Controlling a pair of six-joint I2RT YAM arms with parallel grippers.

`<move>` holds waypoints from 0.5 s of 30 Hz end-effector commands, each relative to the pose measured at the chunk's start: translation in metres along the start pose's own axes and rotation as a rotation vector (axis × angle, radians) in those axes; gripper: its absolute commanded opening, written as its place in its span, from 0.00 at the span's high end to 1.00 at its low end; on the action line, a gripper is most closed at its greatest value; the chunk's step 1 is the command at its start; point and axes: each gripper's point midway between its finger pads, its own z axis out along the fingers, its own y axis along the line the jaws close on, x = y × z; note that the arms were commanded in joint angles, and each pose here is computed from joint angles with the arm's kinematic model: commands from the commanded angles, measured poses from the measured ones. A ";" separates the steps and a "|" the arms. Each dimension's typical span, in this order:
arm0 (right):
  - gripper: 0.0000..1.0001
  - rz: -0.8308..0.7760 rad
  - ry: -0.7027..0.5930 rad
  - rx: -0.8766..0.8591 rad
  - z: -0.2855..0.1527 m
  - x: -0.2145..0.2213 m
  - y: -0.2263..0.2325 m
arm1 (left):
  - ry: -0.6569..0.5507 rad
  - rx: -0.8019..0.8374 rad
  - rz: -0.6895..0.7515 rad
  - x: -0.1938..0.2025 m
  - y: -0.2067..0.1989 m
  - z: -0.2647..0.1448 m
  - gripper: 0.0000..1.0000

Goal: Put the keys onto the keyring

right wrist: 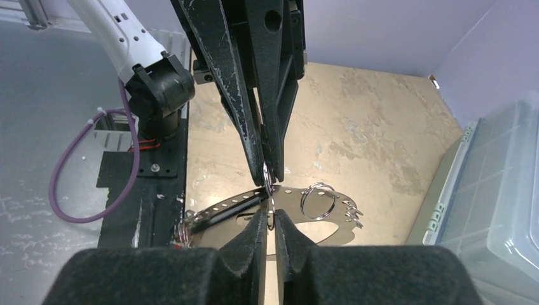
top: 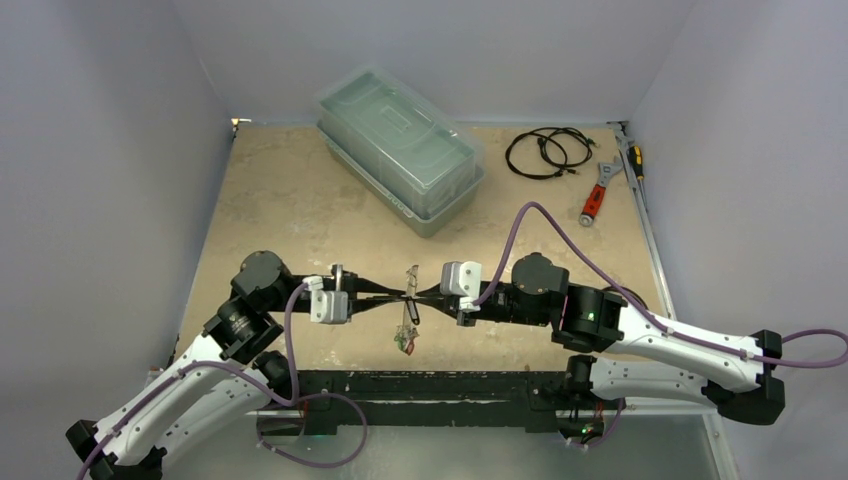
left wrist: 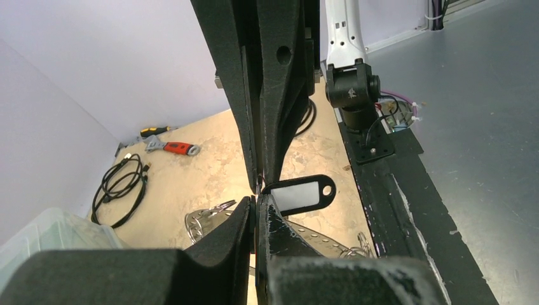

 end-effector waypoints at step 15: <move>0.70 -0.021 -0.087 0.010 -0.004 -0.028 -0.005 | -0.072 -0.017 0.068 -0.027 0.008 0.001 1.00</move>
